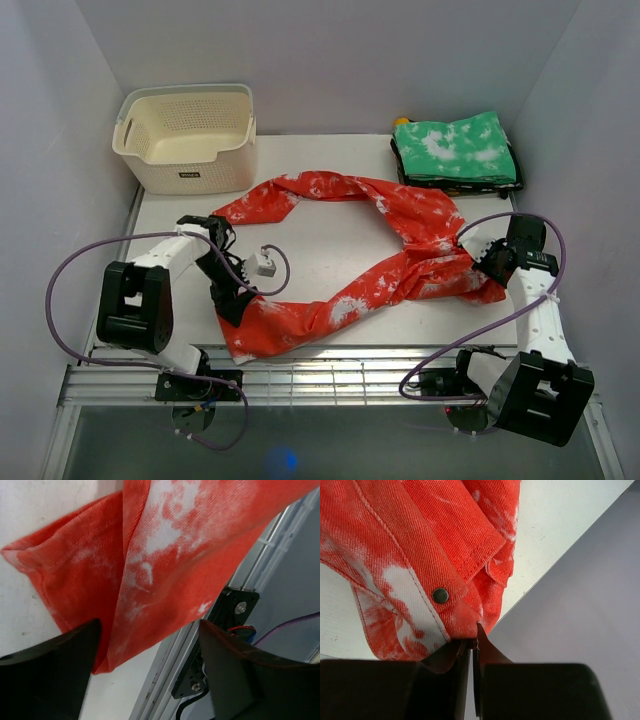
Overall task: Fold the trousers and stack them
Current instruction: Flatten the trousers out
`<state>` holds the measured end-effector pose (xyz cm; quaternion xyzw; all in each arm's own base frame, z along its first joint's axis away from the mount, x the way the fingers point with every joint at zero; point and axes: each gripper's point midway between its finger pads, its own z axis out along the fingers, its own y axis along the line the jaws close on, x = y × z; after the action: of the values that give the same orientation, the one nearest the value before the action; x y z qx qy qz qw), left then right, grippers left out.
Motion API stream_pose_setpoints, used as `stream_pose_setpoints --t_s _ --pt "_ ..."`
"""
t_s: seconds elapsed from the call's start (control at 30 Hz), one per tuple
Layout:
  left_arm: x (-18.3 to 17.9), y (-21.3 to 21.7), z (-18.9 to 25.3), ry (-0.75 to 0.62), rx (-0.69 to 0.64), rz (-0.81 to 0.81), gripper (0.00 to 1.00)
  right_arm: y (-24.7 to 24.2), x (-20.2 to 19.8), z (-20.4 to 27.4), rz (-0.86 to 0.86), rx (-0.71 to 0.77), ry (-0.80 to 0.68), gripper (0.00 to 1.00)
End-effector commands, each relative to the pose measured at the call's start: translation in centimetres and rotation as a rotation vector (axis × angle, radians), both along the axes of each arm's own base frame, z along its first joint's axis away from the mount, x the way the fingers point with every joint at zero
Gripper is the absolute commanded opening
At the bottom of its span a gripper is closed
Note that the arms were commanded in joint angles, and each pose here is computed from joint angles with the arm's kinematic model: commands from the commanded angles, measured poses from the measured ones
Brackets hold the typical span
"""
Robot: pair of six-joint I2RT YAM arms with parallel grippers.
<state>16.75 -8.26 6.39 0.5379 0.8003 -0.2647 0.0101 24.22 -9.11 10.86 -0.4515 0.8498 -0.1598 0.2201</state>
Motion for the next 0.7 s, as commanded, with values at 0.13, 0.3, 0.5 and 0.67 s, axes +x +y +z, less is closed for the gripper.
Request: stream_pose_setpoints --t_s 0.13,0.3,0.5,0.67 --pt "4.6 1.3 -3.4 -0.16 0.098 -0.007 0.35 -0.4 0.4 0.7 0.019 -0.034 0.003 0.08" --pt "12.3 -0.1 -0.6 -0.205 0.048 0.093 0.0 -1.1 0.2 0.5 0.028 -0.083 -0.011 0.08" --pt "24.5 2.7 1.0 -0.258 0.055 0.368 0.14 -1.5 0.5 0.4 0.047 -0.122 -0.038 0.08" --pt "23.1 4.2 3.2 -0.266 -0.011 0.37 0.9 -1.1 0.9 0.0 0.051 -0.099 -0.044 0.08"
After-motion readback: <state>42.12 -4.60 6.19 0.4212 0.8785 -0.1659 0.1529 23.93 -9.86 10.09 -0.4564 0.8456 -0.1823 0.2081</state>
